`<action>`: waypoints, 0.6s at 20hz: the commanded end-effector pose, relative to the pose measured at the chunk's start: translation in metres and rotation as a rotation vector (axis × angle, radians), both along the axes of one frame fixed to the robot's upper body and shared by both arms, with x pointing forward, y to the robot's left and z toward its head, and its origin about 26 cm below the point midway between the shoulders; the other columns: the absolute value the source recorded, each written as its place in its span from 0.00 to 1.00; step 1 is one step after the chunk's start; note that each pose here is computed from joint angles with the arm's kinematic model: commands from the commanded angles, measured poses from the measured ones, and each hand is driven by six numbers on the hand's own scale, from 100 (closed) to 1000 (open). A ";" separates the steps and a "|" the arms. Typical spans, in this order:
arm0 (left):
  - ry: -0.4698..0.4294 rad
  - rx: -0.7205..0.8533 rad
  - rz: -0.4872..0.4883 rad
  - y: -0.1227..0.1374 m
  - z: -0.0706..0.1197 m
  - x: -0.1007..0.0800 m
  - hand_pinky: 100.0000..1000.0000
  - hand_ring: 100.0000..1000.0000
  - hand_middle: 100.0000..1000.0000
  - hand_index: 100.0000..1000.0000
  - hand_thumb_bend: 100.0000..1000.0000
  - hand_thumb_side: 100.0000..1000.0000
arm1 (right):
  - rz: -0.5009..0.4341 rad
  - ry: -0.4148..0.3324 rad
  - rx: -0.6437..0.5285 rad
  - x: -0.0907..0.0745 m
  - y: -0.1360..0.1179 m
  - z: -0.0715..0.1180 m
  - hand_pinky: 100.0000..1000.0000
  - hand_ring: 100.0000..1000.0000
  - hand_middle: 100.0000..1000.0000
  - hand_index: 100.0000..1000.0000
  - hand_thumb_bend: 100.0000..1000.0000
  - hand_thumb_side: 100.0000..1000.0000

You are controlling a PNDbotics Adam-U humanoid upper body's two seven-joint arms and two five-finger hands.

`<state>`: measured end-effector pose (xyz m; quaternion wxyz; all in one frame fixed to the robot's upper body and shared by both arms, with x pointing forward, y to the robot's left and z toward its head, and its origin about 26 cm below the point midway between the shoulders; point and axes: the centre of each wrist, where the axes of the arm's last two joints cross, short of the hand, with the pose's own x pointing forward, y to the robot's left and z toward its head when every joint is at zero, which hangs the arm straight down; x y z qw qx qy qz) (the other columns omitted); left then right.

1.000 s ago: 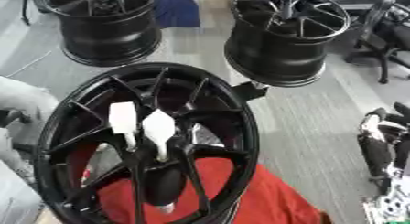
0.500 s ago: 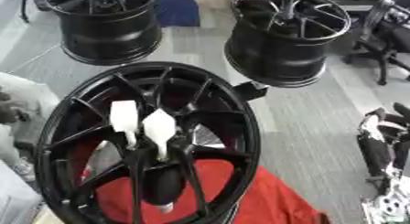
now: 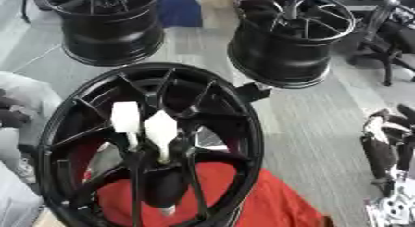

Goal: Pull the pin out of the wheel hub.

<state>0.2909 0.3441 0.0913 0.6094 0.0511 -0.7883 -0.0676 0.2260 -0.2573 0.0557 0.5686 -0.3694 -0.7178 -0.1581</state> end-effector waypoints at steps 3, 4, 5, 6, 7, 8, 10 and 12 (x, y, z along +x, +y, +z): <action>-0.026 0.022 -0.005 -0.004 0.009 0.000 0.54 0.52 0.58 0.74 0.00 0.78 | 0.003 -0.028 0.000 0.001 0.000 0.007 0.60 0.55 0.60 0.80 0.00 0.36; -0.025 0.022 -0.006 -0.005 0.009 0.000 0.54 0.52 0.58 0.74 0.00 0.78 | 0.003 -0.027 0.001 0.001 0.000 0.006 0.60 0.55 0.60 0.80 0.00 0.36; -0.025 0.022 -0.007 -0.005 0.008 0.000 0.54 0.52 0.58 0.74 0.00 0.77 | 0.004 -0.027 -0.001 0.001 0.000 0.007 0.60 0.55 0.60 0.80 0.00 0.37; -0.024 0.023 -0.009 -0.005 0.008 0.000 0.54 0.52 0.58 0.74 0.00 0.77 | 0.005 -0.028 -0.001 0.001 0.000 0.007 0.60 0.55 0.60 0.80 0.00 0.37; -0.024 0.023 -0.009 -0.006 0.008 0.000 0.54 0.52 0.58 0.74 0.00 0.78 | 0.005 -0.028 -0.001 0.001 0.000 0.007 0.60 0.55 0.60 0.80 0.00 0.36; -0.025 0.023 -0.009 -0.006 0.008 0.000 0.54 0.52 0.58 0.74 0.00 0.77 | 0.004 -0.028 0.000 0.001 0.000 0.007 0.60 0.55 0.60 0.80 0.00 0.36; -0.029 0.024 -0.010 -0.006 0.009 0.000 0.54 0.52 0.58 0.74 0.00 0.77 | 0.005 -0.029 -0.001 0.001 0.000 0.007 0.60 0.55 0.60 0.80 0.00 0.37; -0.028 0.021 -0.012 -0.006 0.009 0.001 0.54 0.52 0.58 0.74 0.00 0.77 | 0.006 -0.029 -0.002 0.001 0.000 0.007 0.60 0.55 0.60 0.80 0.00 0.36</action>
